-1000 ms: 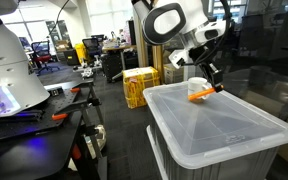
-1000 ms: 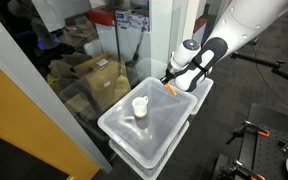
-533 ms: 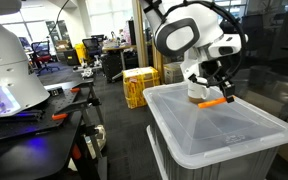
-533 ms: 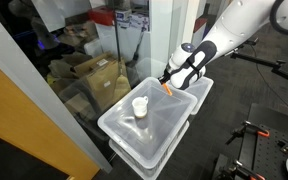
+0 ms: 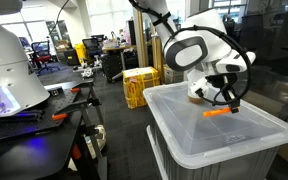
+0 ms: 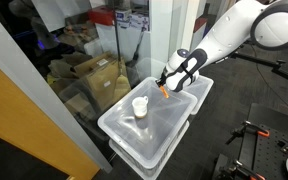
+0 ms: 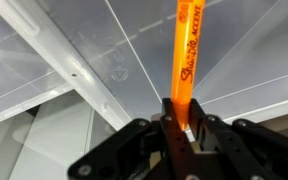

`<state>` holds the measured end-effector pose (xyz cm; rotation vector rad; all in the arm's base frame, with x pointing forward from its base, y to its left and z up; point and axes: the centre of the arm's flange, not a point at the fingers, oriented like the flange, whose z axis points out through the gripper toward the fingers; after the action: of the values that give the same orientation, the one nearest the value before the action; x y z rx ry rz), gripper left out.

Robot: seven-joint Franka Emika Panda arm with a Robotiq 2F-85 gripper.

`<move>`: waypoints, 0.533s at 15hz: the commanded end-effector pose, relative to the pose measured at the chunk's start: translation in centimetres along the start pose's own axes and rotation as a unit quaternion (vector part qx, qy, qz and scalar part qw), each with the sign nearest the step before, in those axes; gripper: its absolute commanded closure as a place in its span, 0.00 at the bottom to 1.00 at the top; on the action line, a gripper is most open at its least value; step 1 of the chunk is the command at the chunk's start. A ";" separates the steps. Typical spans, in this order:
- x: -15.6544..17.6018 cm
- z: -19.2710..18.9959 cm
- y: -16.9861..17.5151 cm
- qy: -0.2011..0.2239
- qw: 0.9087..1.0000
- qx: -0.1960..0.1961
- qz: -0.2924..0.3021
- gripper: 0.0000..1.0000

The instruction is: Move the marker from the left to the right side of the mug

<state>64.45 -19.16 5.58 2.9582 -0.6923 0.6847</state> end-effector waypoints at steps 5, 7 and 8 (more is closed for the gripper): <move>0.2 -1.6 -0.9 -0.018 0.999 0.004 0.035 0.24; -0.4 -3.5 -1.4 -0.013 0.999 0.001 0.037 0.11; -0.6 -4.7 -1.7 -0.010 0.999 0.002 0.035 0.03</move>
<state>64.91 -18.62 5.83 2.9692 -0.7680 0.6711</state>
